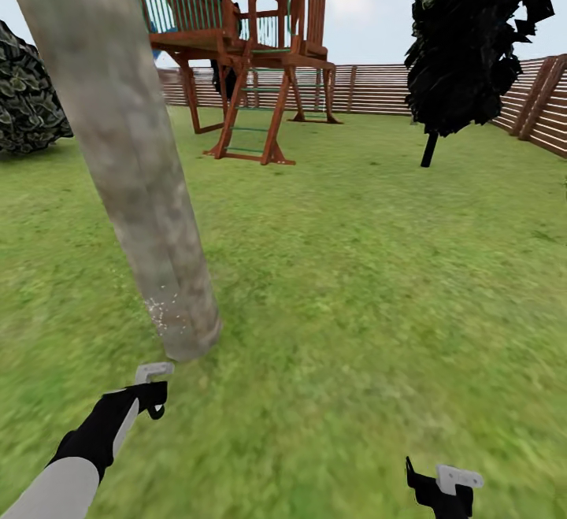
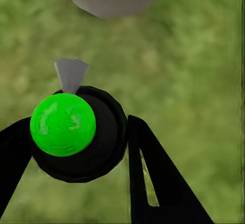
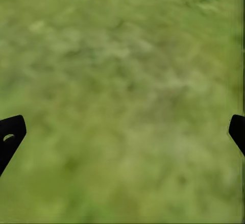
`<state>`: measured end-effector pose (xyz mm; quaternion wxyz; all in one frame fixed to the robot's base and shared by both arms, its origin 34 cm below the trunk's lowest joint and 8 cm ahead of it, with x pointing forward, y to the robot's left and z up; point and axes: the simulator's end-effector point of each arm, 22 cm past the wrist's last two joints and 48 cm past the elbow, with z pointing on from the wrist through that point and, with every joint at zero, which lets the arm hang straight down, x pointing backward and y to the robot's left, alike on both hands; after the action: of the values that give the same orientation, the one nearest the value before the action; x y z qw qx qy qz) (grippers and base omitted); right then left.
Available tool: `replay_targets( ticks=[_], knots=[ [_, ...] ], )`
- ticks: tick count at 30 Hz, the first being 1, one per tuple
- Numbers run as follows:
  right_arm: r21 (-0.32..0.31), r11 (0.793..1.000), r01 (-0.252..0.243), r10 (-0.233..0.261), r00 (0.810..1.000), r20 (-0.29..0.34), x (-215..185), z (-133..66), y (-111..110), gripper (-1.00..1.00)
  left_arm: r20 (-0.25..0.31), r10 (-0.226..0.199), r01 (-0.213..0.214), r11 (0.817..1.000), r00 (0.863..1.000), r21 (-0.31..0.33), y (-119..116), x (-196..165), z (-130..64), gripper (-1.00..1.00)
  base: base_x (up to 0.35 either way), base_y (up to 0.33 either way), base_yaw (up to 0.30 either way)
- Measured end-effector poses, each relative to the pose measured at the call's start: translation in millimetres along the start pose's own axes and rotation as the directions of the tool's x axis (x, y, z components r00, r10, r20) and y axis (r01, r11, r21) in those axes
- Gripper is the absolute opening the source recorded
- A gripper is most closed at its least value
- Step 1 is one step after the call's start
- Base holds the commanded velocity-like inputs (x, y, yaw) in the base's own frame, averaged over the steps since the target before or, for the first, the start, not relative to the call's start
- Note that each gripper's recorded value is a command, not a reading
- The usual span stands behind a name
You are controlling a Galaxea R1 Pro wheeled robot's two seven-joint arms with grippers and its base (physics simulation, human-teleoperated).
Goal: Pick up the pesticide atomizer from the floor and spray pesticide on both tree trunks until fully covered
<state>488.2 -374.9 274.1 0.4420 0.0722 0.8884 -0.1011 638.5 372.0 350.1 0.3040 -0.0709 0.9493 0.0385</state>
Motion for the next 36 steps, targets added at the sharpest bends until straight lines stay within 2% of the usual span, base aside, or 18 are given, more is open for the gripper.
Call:
replay_targets(
  ticks=[12, 19, 26, 36],
  knots=[
    [0.0, 1.0, 0.001, -0.001, 1.0, -0.002, 0.5, 0.0, 0.2, 1.0, -0.001, -0.003, 0.003, 1.0, 1.0, 0.0, -0.1, 0.2, 0.1, -1.0, 0.109, -0.259, 0.224],
    [0.0, 1.0, 0.001, -0.001, 1.0, -0.002, 0.7, -0.2, 0.0, 1.0, -0.002, -0.003, 0.003, 1.0, 1.0, 0.001, -0.3, 0.7, 0.2, -1.0, 0.04, -0.272, 0.02],
    [0.0, 1.0, 0.001, -0.001, 1.0, -0.002, 0.7, -0.3, 0.0, 1.0, -0.001, -0.004, 0.004, 1.0, 1.0, 0.001, -0.4, 0.6, 0.0, -1.0, 0.194, -0.224, 0.014],
    [-0.002, 1.0, 0.001, -0.001, 1.0, -0.002, 0.8, -0.2, 0.7, 1.0, -0.001, -0.003, 0.003, 1.0, 1.0, 0.0, -0.2, 0.6, 0.2, -1.0, 0.038, -0.261, 0.257]
  ],
)
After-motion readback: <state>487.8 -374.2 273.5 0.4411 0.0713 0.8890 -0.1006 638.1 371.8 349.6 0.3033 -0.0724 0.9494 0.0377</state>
